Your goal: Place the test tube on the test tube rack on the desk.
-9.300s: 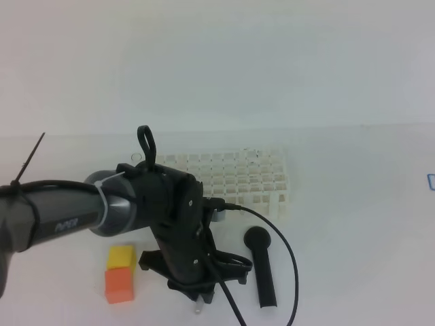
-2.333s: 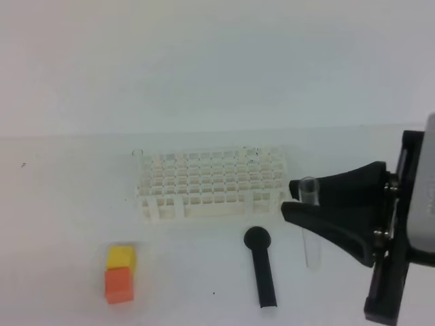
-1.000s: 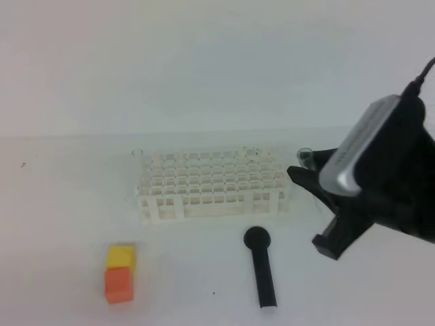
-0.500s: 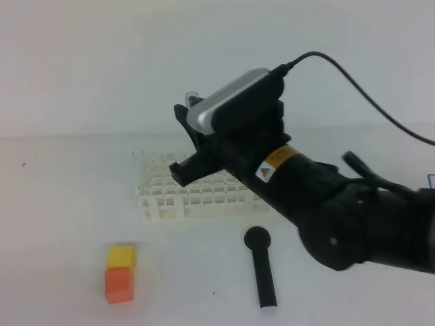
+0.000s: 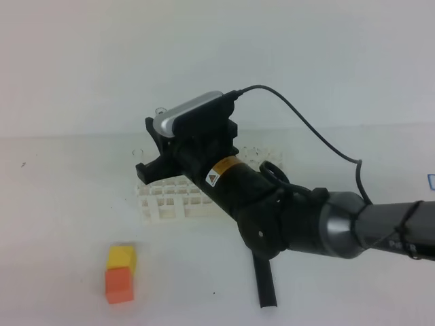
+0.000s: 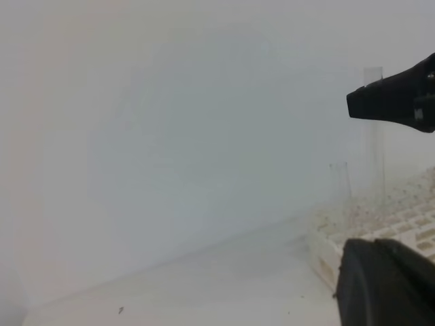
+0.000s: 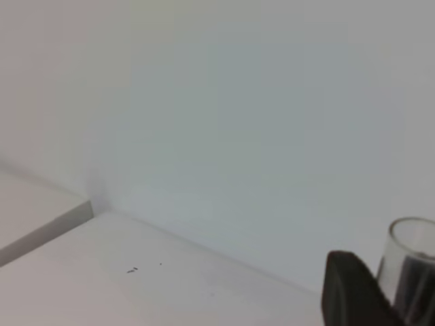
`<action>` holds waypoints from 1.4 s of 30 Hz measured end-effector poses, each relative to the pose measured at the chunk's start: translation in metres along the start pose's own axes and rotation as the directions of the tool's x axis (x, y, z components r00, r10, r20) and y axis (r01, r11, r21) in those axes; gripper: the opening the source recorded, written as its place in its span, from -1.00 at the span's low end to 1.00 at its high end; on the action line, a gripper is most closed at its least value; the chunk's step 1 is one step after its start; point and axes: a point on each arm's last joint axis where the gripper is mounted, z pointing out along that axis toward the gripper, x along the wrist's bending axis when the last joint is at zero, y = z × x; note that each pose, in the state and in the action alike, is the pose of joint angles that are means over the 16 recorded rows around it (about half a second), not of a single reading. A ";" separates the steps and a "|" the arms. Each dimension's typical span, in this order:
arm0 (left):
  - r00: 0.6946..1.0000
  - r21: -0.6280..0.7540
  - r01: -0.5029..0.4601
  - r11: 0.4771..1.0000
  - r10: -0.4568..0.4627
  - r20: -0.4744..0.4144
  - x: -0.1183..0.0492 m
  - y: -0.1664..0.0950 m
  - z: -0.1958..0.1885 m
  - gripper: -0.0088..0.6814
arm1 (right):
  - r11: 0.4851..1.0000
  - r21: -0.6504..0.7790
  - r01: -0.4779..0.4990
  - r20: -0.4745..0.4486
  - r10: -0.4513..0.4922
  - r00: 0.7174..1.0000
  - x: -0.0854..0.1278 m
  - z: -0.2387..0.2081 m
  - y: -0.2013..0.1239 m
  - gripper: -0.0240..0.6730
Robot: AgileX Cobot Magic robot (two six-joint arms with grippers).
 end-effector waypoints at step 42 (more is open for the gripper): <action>1.000 0.000 0.000 1.000 0.000 0.000 0.000 0.000 0.000 -0.98 | 0.994 0.012 0.107 -0.094 -0.106 0.990 0.010 0.008 -0.039 -0.40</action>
